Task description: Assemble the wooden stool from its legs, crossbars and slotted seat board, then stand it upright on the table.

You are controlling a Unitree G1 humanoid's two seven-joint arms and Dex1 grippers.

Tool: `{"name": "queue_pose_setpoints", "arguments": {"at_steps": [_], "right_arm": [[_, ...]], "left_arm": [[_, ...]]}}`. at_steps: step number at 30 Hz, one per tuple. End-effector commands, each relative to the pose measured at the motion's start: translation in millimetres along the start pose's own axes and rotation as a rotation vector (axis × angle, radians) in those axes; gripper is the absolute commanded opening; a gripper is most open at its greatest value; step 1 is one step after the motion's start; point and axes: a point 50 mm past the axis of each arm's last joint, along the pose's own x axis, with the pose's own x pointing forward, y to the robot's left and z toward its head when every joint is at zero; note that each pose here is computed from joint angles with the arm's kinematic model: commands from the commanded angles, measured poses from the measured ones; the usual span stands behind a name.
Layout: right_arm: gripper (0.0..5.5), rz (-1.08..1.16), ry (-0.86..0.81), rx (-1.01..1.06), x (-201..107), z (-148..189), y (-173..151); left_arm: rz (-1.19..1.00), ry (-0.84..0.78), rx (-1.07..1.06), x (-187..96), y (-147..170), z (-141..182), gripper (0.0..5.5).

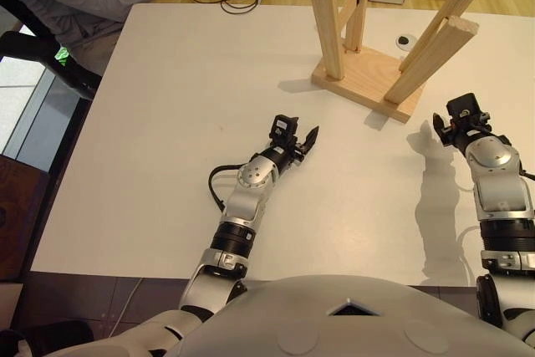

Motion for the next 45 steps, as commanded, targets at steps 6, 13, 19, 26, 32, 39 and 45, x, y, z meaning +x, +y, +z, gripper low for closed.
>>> {"name": "queue_pose_setpoints", "arguments": {"at_steps": [6,13,19,26,32,39,45], "right_arm": [[2.74,0.183,-0.270,0.174,-10.5,38.6,-7.8],[2.74,0.335,-0.215,0.141,11.9,38.1,5.5],[2.74,0.457,-0.167,0.084,22.8,37.9,19.5],[2.74,0.461,-0.158,0.049,33.7,46.1,23.2],[2.74,0.604,0.023,0.092,31.1,29.1,31.3],[2.74,0.787,0.251,0.167,15.0,2.7,26.1],[2.74,0.865,0.323,-0.031,-12.0,-14.3,12.2]], "left_arm": [[0.002,0.002,0.008,2.5,0.2,-0.6,2.97],[0.005,0.000,0.007,3.6,0.5,-0.8,2.97],[-0.001,0.007,0.002,2.9,-2.1,-2.8,2.97],[0.002,0.004,-0.003,3.1,-2.8,-2.8,2.97],[0.013,-0.005,-0.013,3.5,-3.2,-2.4,2.97],[0.040,-0.023,-0.027,3.5,-2.4,-1.1,2.97],[0.069,-0.040,-0.041,3.5,-1.1,-0.3,2.97]]}}
